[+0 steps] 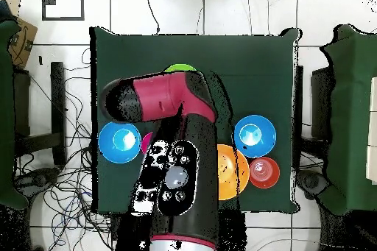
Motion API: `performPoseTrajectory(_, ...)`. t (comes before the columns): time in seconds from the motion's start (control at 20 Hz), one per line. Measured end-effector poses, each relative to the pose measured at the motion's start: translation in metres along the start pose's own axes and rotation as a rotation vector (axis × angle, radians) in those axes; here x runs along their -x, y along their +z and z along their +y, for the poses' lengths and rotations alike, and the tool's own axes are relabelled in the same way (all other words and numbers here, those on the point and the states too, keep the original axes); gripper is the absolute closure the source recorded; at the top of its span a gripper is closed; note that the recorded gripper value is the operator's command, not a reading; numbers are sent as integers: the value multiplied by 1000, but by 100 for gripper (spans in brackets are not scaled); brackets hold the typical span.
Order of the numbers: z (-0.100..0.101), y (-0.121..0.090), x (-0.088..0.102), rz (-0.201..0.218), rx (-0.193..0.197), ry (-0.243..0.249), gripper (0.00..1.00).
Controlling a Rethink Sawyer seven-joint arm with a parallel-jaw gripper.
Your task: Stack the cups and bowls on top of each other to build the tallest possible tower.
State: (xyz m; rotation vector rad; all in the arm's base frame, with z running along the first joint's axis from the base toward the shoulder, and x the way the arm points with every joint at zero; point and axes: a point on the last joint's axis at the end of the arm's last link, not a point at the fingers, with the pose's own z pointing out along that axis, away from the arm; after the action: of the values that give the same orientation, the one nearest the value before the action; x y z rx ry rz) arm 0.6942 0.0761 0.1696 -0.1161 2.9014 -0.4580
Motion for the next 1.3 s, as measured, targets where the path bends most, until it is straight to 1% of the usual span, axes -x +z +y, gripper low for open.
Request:
performPoseTrajectory(0.05, -14, 4, -4, 14, 10, 24, 0)
performPoseTrajectory(0.15, -22, 7, -7, 23, 17, 37, 0)
performPoseTrajectory(0.3, -46, 19, -16, 50, 34, 71, 0)
performPoseTrajectory(0.35, -59, 27, -22, 65, 39, 79, 0)
performPoseTrajectory(0.55, -86, 47, -40, 99, 40, 69, 0)
performPoseTrajectory(0.6, -90, 51, -43, 106, 41, 64, 0)
performPoseTrajectory(0.75, -96, 57, -52, 117, 46, 45, 0)
performPoseTrajectory(0.95, -95, 58, -57, 120, 64, 23, 0)
performPoseTrajectory(1.15, -87, 53, -57, 116, 108, -6, 0)
performPoseTrajectory(1.3, -81, 48, -57, 128, 144, -24, 0)
